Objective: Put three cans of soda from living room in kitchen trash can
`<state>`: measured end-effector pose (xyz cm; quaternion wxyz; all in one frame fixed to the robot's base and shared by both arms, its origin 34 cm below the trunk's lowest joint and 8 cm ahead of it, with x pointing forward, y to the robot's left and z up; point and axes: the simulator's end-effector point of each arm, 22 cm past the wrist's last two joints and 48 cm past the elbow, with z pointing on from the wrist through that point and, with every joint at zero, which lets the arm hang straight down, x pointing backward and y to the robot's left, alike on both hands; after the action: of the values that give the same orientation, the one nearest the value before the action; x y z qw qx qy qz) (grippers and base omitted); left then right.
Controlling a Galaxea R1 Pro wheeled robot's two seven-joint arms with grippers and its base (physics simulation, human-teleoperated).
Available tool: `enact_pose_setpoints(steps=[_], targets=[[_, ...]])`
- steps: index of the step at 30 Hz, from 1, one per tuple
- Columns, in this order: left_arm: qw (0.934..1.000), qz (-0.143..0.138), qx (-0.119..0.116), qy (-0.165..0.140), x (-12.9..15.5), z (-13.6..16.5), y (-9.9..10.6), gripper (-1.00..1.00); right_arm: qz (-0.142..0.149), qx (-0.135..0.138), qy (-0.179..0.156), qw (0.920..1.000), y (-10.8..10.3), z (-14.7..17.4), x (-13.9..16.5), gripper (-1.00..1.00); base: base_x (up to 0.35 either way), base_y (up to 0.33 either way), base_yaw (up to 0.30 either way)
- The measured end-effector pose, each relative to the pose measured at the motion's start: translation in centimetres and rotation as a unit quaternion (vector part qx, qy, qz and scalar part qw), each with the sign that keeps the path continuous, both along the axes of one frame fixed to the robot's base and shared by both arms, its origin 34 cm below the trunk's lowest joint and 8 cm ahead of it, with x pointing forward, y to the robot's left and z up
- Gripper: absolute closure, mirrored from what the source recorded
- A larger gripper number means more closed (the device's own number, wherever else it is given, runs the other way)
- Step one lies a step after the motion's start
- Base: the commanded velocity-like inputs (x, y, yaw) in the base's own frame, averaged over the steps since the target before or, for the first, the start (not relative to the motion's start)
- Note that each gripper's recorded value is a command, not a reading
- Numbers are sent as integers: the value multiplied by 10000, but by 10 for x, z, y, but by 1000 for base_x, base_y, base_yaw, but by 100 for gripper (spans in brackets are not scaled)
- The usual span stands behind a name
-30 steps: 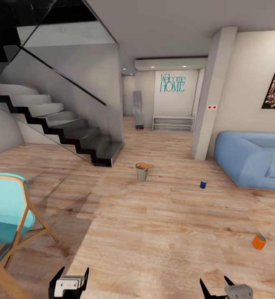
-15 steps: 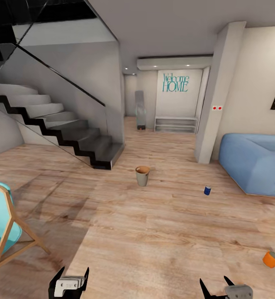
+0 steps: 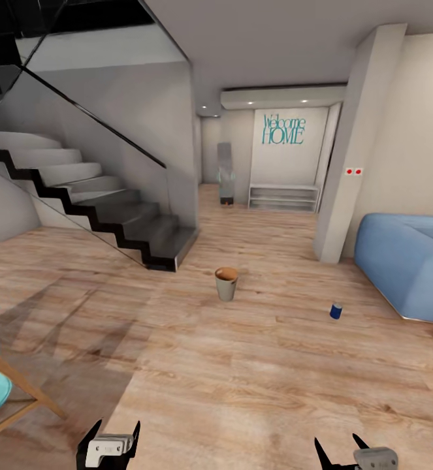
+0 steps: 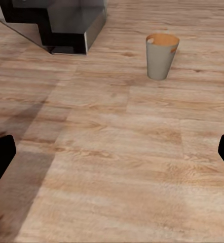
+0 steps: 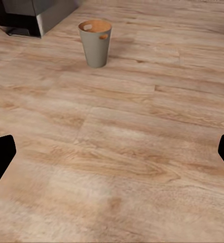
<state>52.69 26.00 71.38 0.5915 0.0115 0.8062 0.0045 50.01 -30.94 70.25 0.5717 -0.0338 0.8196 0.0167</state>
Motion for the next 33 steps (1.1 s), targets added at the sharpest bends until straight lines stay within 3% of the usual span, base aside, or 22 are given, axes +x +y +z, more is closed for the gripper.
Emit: enact_pose_setpoints(steps=[33], targets=[[10000, -4, -4, -7, 0, 1, 0, -100, 1, 1, -1, 10000, 0, 0, 0, -100, 323, -20, 0]])
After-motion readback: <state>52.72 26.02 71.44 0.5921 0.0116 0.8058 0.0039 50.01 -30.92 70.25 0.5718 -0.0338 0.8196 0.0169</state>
